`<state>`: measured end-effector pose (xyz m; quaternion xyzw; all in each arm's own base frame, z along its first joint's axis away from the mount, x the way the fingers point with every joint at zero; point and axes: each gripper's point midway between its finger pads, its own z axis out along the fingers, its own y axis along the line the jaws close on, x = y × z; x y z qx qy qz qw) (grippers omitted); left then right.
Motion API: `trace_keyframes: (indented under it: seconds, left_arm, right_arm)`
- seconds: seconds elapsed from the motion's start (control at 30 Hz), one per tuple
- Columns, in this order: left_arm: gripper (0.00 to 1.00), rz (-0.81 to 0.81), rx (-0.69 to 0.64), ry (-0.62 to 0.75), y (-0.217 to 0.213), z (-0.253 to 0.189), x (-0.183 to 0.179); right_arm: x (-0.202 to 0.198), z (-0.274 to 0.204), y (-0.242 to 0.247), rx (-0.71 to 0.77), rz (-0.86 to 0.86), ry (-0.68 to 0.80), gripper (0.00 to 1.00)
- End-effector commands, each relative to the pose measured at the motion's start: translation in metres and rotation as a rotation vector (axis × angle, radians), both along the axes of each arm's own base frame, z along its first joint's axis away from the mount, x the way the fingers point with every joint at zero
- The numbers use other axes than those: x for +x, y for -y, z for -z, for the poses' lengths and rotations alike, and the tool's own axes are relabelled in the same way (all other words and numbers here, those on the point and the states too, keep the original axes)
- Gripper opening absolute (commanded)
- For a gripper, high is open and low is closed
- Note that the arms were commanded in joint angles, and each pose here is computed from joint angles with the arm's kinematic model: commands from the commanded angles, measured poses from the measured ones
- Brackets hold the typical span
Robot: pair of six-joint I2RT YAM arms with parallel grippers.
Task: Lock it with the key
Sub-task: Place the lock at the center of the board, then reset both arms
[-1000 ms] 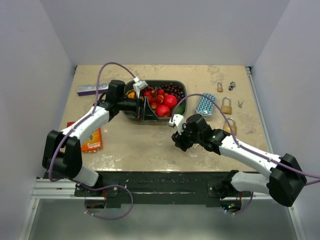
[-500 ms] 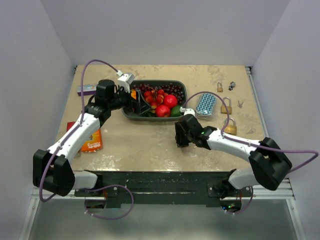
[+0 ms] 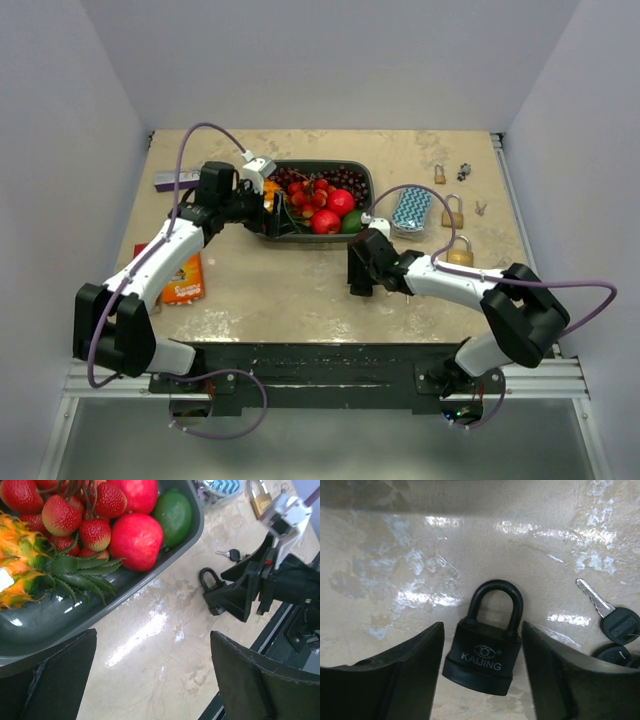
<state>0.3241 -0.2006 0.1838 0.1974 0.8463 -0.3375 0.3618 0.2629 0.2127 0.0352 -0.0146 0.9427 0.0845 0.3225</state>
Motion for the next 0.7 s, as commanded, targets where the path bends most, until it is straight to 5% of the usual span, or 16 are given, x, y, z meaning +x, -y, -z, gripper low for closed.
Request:
trace_keyframes:
  seconds: [0.0,0.17,0.47,0.67]
  left_arm:
    - [0.99,0.036,0.020,0.021,-0.005,-0.011,0.007]
    - [0.99,0.058,0.009,0.051,-0.005,-0.026,0.007]
    - [0.99,0.109,0.142,0.113,-0.032,-0.051,0.048]
    - [0.99,0.022,0.178,0.125,-0.059,-0.061,0.093]
  right_arm:
    - [0.026,-0.032,-0.020,0.099,0.052,0.092,0.75]
    - [0.035,-0.071,-0.021,0.090,0.014,0.150,0.94]
    - [0.097,-0.202,0.041,0.222,-0.001,0.435,0.99]
    - [0.131,-0.231,0.117,0.209,0.037,0.497,0.99]
